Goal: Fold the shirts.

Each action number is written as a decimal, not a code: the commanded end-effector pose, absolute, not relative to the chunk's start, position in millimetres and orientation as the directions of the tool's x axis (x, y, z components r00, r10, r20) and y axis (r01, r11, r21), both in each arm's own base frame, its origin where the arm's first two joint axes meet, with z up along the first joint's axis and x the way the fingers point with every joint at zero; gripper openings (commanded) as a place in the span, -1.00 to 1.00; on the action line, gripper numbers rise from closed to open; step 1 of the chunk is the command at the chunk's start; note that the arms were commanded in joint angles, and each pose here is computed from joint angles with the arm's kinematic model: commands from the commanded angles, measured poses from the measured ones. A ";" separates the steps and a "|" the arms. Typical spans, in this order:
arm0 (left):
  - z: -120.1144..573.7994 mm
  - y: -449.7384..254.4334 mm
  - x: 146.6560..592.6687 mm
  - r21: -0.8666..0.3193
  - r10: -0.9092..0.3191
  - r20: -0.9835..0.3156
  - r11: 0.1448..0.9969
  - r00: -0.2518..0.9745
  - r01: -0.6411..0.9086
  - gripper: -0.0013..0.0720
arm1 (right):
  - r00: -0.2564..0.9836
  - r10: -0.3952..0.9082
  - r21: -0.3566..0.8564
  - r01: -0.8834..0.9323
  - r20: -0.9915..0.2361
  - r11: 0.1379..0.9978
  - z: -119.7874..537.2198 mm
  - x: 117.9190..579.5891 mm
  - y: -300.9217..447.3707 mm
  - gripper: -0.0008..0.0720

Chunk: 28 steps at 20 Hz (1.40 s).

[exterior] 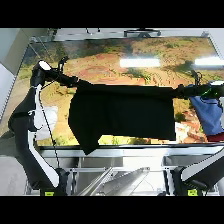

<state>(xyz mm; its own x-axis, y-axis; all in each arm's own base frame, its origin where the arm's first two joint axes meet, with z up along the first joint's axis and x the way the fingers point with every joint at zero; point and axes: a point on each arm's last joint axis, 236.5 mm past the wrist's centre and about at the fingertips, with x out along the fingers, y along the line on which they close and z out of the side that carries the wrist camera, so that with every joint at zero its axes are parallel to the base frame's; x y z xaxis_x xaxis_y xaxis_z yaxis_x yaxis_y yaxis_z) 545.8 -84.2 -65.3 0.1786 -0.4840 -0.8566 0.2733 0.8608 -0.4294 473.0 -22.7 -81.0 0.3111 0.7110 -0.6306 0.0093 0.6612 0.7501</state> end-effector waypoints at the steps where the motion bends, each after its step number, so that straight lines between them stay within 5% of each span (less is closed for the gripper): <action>1: -69.5 -81.2 548.5 -0.391 -0.449 -0.874 0.878 0.188 0.277 -0.90 | 0.274 0.678 0.713 0.044 -0.682 0.700 -94.7 464.3 -29.7 -0.93; 3: -69.7 -81.1 546.6 -0.394 -0.450 -0.875 0.876 0.180 0.277 -0.90 | 0.247 0.654 0.683 0.051 -0.715 0.728 -102.4 460.0 -30.8 -0.92; 5: -69.5 -81.7 544.7 -0.398 -0.453 -0.875 0.874 0.172 0.278 -0.90 | 0.237 0.655 0.682 0.049 -0.718 0.730 -102.6 459.7 -26.2 -0.24; 6: -69.3 -82.0 542.9 -0.400 -0.454 -0.876 0.873 0.165 0.279 -0.89 | 0.234 0.656 0.685 0.061 -0.717 0.726 -102.0 459.8 -24.6 -0.24; 7: -68.0 -82.8 538.8 -0.406 -0.457 -0.877 0.869 0.147 0.281 -0.39 | 0.232 0.657 0.687 0.074 -0.717 0.723 -100.5 459.2 -24.1 -0.24; 8: -65.7 -83.4 532.9 -0.415 -0.461 -0.879 0.866 0.121 0.280 -0.15 | 0.225 0.665 0.693 0.078 -0.712 0.716 -95.2 456.3 -23.4 -0.24; 13: -43.3 -64.1 497.9 -0.461 -0.472 -0.881 0.870 0.026 0.173 -0.15 | 0.206 0.673 0.693 0.037 -0.710 0.720 -37.5 429.0 -37.7 -0.24; 19: -26.8 -30.1 407.8 -0.497 -0.497 -0.867 0.867 -0.029 0.016 -0.15 | 0.118 0.427 0.442 0.169 -0.896 0.881 -24.0 326.6 -92.3 -0.23; 21: -30.3 -24.9 368.8 -0.498 -0.499 -0.866 0.866 -0.028 -0.040 -0.15 | 0.226 0.325 0.378 0.253 -0.918 0.891 -31.4 309.5 -102.5 0.28; 22: -32.8 -23.3 349.5 -0.498 -0.501 -0.865 0.864 -0.027 -0.071 -0.15 | 0.264 0.294 0.366 0.289 -0.919 0.885 -38.9 301.7 -102.5 0.28; 28: -55.2 -14.8 264.2 -0.506 -0.522 -0.852 0.838 -0.032 -0.204 -0.15 | 0.217 0.460 0.509 0.352 -0.861 0.786 -92.5 258.6 -39.0 0.28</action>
<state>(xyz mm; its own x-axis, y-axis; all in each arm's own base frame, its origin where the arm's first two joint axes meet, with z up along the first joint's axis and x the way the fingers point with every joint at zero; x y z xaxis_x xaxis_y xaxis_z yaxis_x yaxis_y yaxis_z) 299.3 -16.8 -43.3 -0.0418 -0.5171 -0.8549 -0.1574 0.8484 -0.5054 270.8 -63.7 -73.4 0.1967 0.4013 -0.8946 0.3325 0.8311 0.4459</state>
